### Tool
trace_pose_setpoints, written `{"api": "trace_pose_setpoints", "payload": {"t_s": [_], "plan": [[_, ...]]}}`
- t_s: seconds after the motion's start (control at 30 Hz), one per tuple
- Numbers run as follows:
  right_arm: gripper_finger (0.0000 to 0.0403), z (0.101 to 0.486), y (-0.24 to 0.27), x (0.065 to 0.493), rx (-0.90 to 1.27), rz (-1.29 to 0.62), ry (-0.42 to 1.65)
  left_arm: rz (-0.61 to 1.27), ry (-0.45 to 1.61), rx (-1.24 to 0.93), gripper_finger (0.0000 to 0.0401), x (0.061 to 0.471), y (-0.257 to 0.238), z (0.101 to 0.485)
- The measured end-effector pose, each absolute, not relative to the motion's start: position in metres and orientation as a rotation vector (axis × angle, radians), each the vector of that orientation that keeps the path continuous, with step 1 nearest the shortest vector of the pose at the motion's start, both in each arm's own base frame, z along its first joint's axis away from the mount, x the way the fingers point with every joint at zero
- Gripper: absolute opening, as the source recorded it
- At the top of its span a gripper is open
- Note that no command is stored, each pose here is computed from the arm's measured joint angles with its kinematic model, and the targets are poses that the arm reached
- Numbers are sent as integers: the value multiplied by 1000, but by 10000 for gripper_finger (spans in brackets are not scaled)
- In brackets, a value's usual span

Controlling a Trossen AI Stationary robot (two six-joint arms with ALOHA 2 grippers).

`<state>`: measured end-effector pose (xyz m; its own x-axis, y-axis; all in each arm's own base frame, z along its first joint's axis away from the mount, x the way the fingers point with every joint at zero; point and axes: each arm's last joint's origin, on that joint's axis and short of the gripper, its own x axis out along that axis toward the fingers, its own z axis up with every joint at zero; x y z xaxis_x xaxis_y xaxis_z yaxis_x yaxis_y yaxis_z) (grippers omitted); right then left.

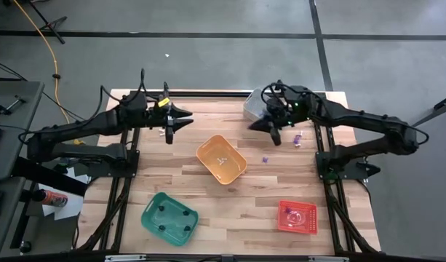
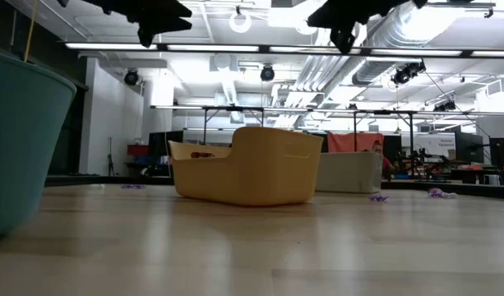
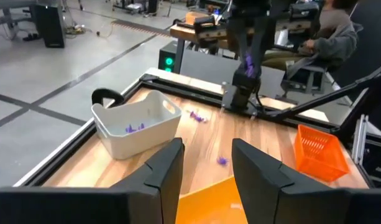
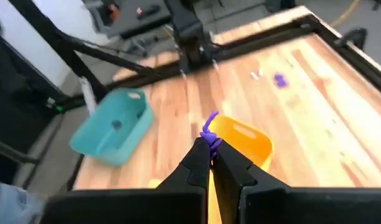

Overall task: Sort Halloween decoration
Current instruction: Put the purple spider toy into the orange bin

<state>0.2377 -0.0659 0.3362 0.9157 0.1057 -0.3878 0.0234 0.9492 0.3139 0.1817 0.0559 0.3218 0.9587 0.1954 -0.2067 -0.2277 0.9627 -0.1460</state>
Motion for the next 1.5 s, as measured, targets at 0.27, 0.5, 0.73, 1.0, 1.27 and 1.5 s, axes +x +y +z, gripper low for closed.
{"api": "trace_pose_setpoints", "payload": {"t_s": [0.27,0.5,0.73,1.0,1.27,1.5], "plan": [[0,331,-56,228,405,45,520,217,207,-173,127,187,58,315],[0,313,7,217,731,289,908,259,236,-187,127,193,61,310],[0,301,92,192,926,160,1267,268,248,-202,127,195,62,307],[0,266,156,176,1210,-456,1477,262,255,-142,127,195,62,307],[0,222,190,187,1241,-752,1518,260,259,-115,127,195,62,307],[0,191,198,197,1179,-903,1523,258,260,-102,127,195,62,307]]}}
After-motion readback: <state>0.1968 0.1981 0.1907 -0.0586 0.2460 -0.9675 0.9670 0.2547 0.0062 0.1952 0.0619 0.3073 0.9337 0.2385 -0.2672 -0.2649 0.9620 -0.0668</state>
